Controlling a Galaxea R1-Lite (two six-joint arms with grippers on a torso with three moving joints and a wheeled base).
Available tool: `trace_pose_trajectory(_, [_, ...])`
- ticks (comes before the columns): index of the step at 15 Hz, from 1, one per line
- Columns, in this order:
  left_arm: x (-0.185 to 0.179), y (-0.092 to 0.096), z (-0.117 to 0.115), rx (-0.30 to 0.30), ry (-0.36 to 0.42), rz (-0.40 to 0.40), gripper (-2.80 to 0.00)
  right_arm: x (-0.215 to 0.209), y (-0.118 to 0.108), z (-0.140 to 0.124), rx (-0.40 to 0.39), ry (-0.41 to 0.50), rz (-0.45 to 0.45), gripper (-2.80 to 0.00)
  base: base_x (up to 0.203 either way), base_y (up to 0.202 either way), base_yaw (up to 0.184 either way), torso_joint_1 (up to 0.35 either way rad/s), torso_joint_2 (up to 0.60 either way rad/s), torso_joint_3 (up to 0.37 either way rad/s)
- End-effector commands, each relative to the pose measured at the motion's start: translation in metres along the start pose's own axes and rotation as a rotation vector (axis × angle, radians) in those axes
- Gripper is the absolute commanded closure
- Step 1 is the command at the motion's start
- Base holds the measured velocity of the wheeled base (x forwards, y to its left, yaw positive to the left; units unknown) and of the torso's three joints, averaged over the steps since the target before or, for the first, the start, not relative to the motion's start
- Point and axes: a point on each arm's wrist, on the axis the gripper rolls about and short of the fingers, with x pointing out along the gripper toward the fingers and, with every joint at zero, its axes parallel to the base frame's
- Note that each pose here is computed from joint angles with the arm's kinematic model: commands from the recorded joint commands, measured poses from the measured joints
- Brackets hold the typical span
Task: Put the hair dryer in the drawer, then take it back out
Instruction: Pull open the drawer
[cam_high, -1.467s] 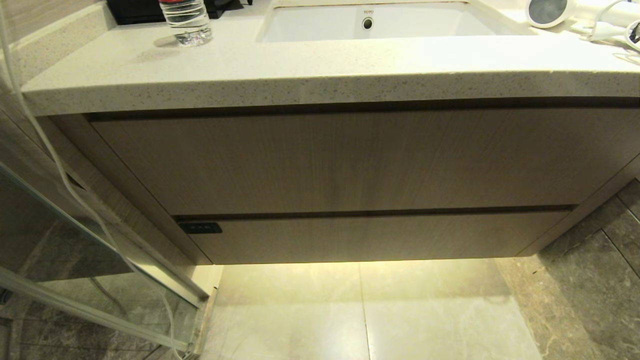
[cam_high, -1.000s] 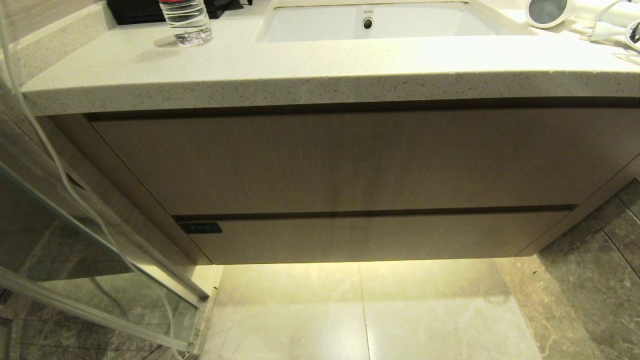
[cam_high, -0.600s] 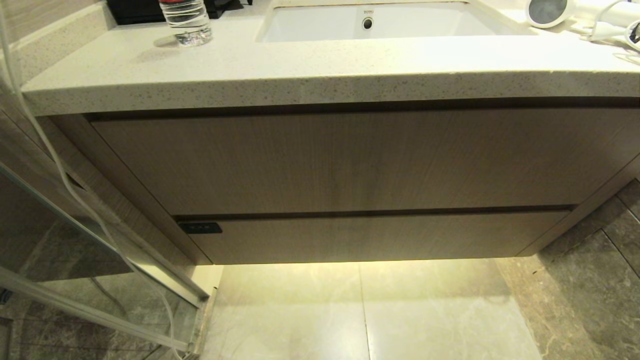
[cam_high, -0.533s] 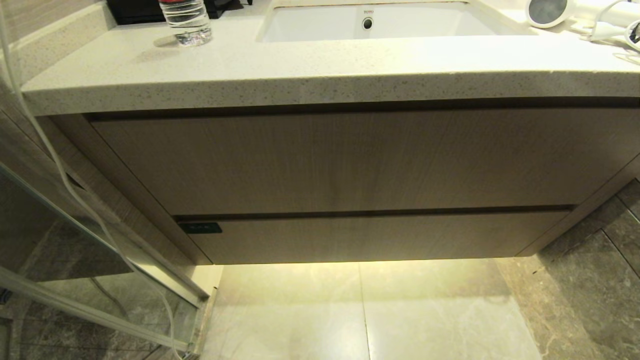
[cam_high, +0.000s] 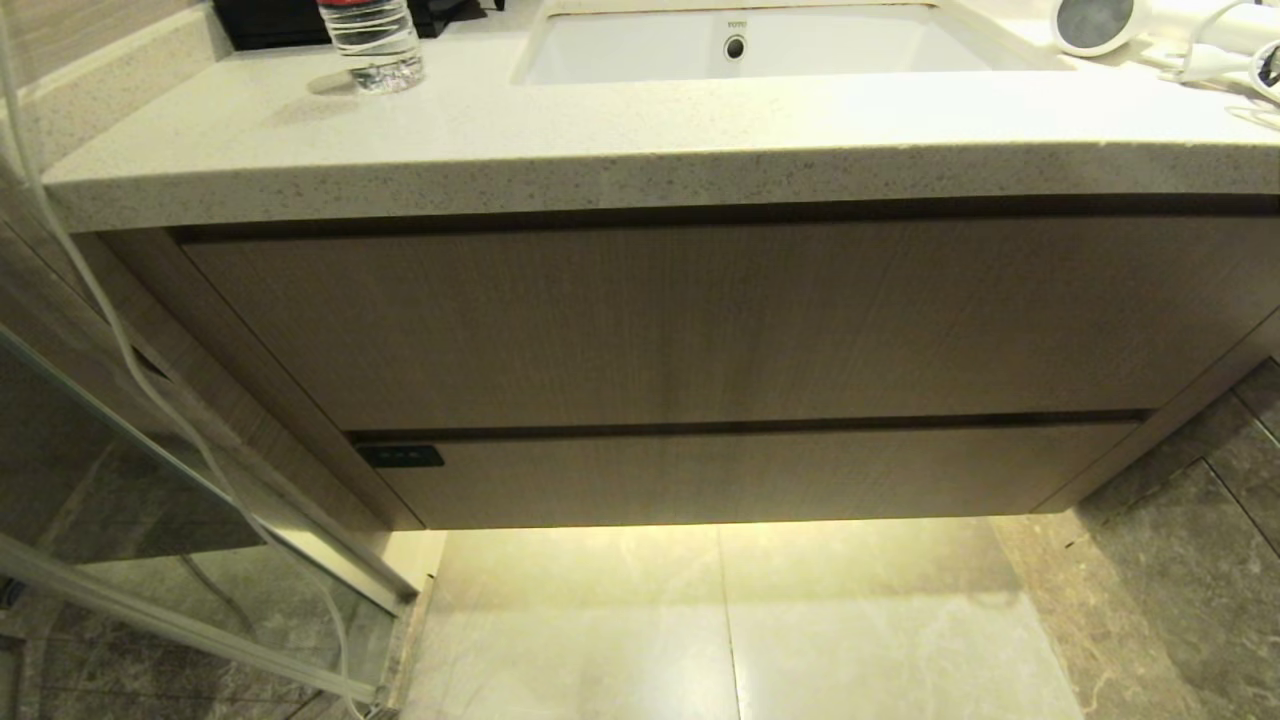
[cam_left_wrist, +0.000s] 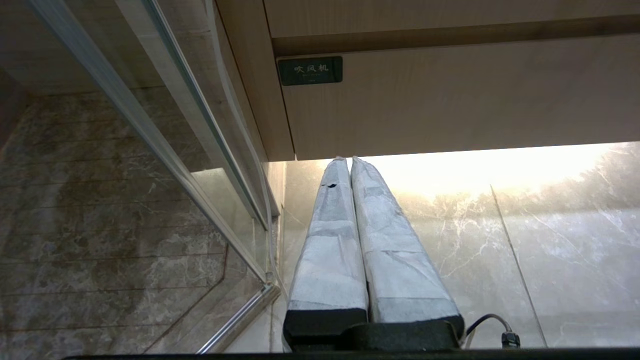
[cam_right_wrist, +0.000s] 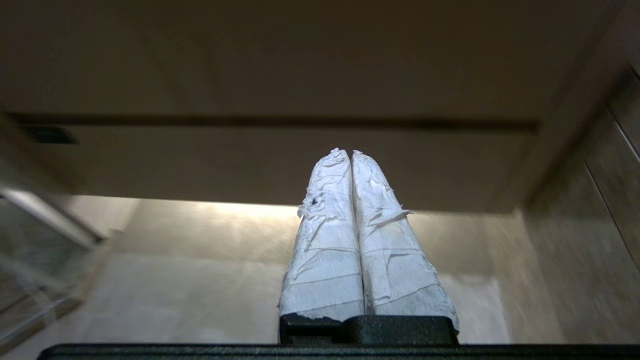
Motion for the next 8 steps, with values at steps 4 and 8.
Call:
trace_pose_trajectory(4, [0.000, 0.000, 0.000, 0.000, 0.000, 0.000, 0.00, 0.049, 0.003, 0.176, 0.017, 0.103, 0.306, 0.00, 0.000, 0.000, 0.000, 0.000, 0.00, 0.000])
trace_pose_trajectory(8, [0.000, 0.000, 0.000, 0.000, 0.000, 0.000, 0.00, 0.072, 0.003, 0.171, -0.056, 0.600, 0.541, 0.00, 0.000, 0.000, 0.000, 0.000, 0.00, 0.000])
